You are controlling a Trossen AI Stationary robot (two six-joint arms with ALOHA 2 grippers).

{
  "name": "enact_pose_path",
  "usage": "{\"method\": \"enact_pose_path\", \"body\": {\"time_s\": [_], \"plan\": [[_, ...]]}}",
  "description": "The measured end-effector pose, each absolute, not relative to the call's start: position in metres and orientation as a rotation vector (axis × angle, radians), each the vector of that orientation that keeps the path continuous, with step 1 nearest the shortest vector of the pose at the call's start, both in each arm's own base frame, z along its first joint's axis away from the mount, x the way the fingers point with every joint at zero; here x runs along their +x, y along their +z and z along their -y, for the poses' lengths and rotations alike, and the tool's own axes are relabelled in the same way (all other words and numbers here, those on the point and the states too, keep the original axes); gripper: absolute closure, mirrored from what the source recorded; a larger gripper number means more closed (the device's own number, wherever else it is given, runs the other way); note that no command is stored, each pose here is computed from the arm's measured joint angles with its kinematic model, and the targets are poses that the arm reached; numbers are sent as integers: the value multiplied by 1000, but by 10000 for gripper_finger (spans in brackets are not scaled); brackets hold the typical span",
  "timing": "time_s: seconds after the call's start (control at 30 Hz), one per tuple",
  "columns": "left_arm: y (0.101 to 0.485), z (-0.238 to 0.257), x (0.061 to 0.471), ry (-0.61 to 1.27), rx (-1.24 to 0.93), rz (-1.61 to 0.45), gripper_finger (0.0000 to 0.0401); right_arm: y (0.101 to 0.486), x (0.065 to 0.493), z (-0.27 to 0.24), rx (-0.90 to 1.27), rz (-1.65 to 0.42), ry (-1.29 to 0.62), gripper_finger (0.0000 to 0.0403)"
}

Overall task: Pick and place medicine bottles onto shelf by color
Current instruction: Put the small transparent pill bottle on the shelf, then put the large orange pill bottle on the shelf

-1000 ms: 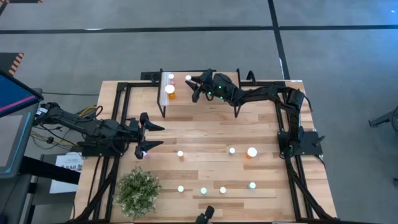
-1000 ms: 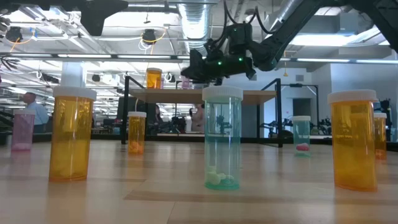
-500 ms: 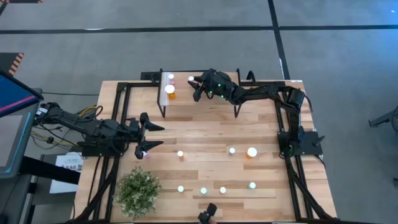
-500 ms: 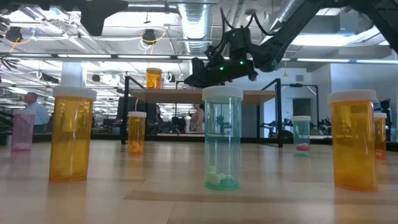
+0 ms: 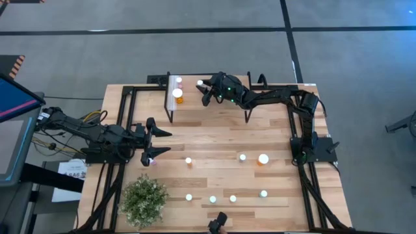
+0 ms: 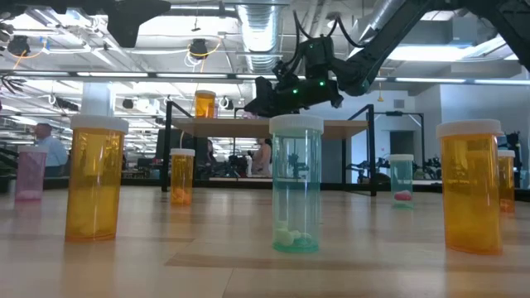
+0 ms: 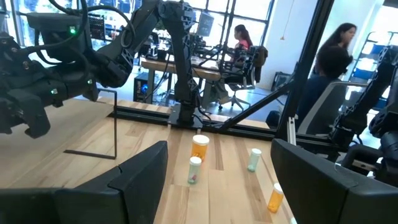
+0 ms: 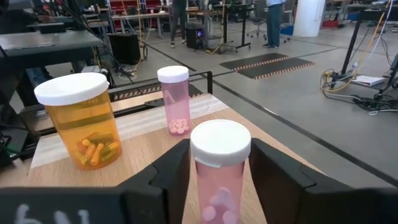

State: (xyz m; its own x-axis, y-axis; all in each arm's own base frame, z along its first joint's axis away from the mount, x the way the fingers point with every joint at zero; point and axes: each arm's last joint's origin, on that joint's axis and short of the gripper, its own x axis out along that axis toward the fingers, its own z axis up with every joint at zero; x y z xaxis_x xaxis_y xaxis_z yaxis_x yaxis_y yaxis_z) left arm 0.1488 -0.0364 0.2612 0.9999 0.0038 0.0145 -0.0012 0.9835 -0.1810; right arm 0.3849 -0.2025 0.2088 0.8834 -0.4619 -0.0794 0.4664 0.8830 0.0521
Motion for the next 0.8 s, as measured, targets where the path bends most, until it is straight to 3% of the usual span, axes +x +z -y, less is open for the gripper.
{"method": "enact_pose_path", "body": {"time_s": [0.3,0.8], "plan": [[261,36,149,2,-182,15,128,209,385,202,89,-61,-481,150],[261,37,149,2,-177,13,128,231,373,197,90,-133,-485,143]]}}
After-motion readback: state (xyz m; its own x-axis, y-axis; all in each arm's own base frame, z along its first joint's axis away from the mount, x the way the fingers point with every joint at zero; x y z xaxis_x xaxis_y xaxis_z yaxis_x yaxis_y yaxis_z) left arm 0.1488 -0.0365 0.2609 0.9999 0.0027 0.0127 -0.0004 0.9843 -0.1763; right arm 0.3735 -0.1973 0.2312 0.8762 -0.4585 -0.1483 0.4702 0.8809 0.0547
